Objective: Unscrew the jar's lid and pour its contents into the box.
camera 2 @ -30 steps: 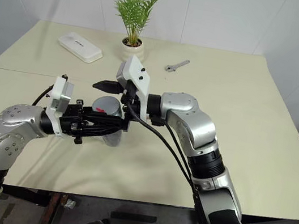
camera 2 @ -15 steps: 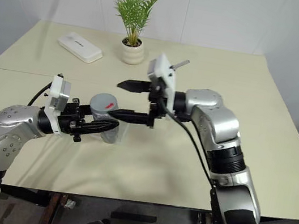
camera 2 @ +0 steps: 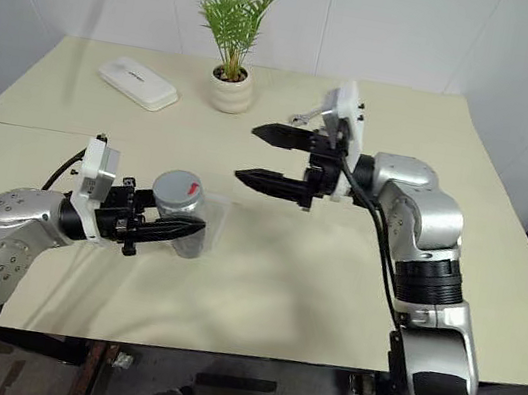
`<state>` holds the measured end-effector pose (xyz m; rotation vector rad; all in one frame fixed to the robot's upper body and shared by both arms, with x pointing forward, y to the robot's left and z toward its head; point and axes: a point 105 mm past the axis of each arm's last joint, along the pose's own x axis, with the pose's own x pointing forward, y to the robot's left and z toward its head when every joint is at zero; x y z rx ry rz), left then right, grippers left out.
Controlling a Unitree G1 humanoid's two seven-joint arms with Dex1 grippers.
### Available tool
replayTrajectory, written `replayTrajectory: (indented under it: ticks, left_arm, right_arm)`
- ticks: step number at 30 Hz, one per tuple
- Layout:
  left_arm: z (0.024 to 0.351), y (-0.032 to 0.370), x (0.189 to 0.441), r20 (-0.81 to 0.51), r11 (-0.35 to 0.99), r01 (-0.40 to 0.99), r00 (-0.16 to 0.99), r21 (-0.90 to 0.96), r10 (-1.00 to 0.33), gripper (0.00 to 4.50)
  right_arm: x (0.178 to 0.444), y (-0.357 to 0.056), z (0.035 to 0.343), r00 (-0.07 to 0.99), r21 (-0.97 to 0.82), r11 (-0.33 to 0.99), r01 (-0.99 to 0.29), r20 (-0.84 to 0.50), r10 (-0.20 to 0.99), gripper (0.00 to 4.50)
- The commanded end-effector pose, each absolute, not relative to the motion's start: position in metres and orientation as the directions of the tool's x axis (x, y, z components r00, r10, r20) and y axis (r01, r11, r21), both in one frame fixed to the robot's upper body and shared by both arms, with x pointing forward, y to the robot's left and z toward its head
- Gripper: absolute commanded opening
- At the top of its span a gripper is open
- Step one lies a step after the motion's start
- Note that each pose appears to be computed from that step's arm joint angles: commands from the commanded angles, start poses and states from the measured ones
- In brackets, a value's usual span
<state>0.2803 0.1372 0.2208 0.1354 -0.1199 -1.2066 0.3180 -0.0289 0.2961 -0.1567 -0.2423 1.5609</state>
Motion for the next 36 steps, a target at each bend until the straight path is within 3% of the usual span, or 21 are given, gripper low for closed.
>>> replayTrajectory:
  ticks: [1,7,18,28,36]
  left_arm:
    - [0.232,0.135,0.275,0.038,0.331,0.920,0.330,0.212,-0.943,1.96]
    - [0.234,0.132,0.276,0.039,0.323,0.922,0.322,0.214,-0.946,1.96]
    - [0.234,0.129,0.277,0.044,0.318,0.924,0.316,0.214,-0.948,1.96]
    - [0.235,0.129,0.278,0.052,0.325,0.921,0.321,0.215,-0.946,1.96]
    - [0.235,0.133,0.278,0.056,0.334,0.917,0.330,0.215,-0.942,1.96]
  right_arm:
    - [0.306,-0.010,0.297,-0.027,-0.259,-0.015,-0.966,0.043,0.999,4.49]
    - [0.288,0.018,0.290,-0.069,-0.254,-0.066,-0.965,0.005,0.998,4.49]
    - [0.292,0.040,0.293,-0.054,-0.278,-0.044,-0.960,0.029,0.998,4.49]
    - [0.309,0.030,0.285,0.007,-0.283,0.008,-0.959,0.006,1.000,4.49]
    - [0.333,-0.005,0.286,0.112,-0.295,0.104,-0.950,-0.012,0.994,4.49]
